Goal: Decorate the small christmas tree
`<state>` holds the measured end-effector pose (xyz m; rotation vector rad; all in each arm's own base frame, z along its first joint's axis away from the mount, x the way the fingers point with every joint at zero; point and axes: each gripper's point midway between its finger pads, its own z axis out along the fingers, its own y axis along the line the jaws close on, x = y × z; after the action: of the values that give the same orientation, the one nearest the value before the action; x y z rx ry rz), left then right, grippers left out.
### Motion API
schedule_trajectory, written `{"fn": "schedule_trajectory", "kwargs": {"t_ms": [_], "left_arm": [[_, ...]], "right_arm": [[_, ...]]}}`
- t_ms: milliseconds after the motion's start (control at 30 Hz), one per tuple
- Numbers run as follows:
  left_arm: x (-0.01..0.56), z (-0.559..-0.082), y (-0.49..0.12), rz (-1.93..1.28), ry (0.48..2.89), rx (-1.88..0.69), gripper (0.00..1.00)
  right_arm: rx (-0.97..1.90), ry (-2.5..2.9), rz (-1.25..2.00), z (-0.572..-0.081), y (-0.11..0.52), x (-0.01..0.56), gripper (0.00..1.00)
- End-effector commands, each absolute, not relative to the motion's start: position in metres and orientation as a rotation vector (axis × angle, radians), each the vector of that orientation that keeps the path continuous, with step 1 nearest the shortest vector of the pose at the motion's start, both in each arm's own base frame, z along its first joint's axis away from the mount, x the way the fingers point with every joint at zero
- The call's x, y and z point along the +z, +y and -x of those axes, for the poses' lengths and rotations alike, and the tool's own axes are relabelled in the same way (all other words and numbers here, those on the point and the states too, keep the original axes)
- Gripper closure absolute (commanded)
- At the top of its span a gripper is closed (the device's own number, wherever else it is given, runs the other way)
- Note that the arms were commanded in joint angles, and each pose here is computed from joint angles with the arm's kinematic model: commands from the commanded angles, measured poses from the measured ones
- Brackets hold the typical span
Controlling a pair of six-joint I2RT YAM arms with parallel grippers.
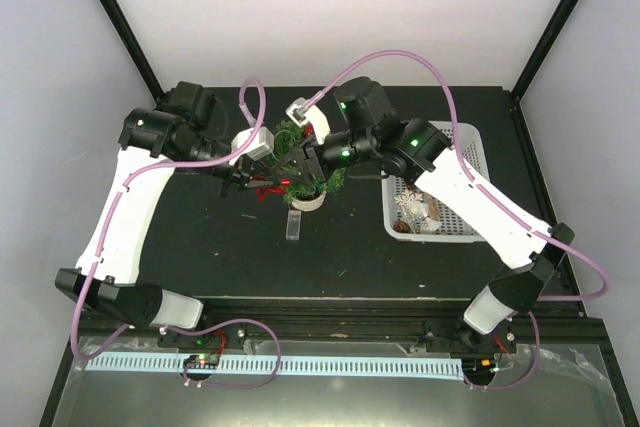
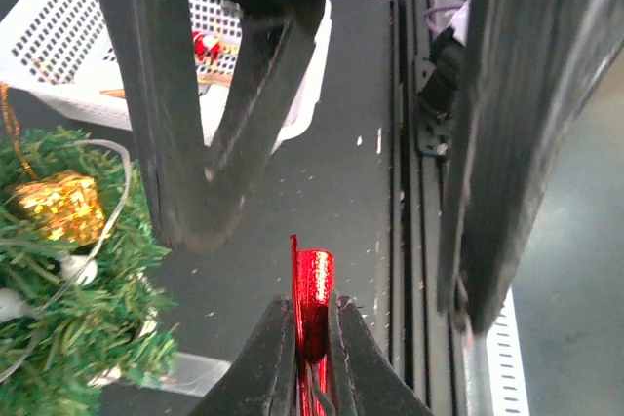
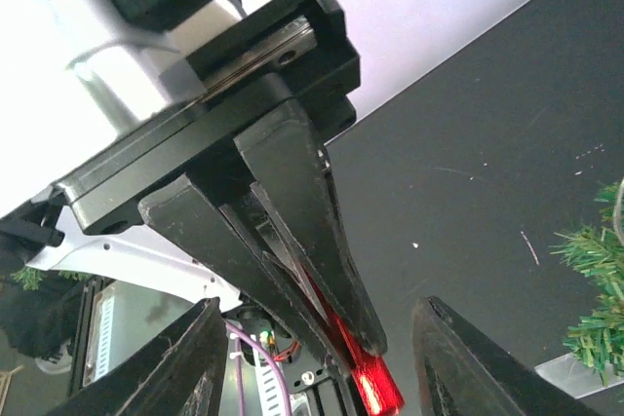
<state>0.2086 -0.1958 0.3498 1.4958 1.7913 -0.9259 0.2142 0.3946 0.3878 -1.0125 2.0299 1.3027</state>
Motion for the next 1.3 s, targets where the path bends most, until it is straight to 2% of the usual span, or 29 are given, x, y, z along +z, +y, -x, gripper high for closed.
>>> {"fn": "schedule_trajectory", "kwargs": {"t_ms": [0, 333, 400, 533, 733, 933, 1067, 1167, 1267], "left_arm": [[0.362, -0.194, -0.205, -1.428, 1.773, -1.117, 0.99], [0.359, -0.194, -0.207, -1.413, 1.791, -1.148, 0.98], [0.360, -0.194, -0.207, -1.411, 1.788, -1.153, 0.98], [0.359, -0.195, -0.208, -1.401, 1.799, -1.168, 0.98], [0.353, -0.194, -0.207, -1.396, 1.824, -1.177, 0.98], [0.346, -0.200, -0.204, -1.359, 1.879, -1.183, 0.75], [0.344, -0.203, -0.200, -1.324, 1.900, -1.199, 0.50], [0.346, -0.205, -0.197, -1.300, 1.896, -1.202, 0.41], [0.350, -0.211, -0.193, -1.236, 1.893, -1.239, 0.40]], "right_arm": [[1.332, 2.014, 1.044, -0.202, 0.397, 0.394, 0.49], [1.323, 2.076, 1.043, -0.195, 0.392, 0.372, 0.65], [1.322, 2.079, 1.044, -0.194, 0.391, 0.371, 0.74], [1.307, 2.063, 1.026, -0.197, 0.390, 0.374, 0.98], [1.292, 2.034, 1.001, -0.200, 0.389, 0.382, 0.99], [1.218, 2.022, 0.918, -0.210, 0.379, 0.389, 0.99], [1.158, 2.012, 0.841, -0.220, 0.370, 0.397, 0.99], [1.137, 2.001, 0.779, -0.226, 0.362, 0.405, 0.99], [1.136, 1.994, 0.728, -0.231, 0.355, 0.410, 0.99]]}}
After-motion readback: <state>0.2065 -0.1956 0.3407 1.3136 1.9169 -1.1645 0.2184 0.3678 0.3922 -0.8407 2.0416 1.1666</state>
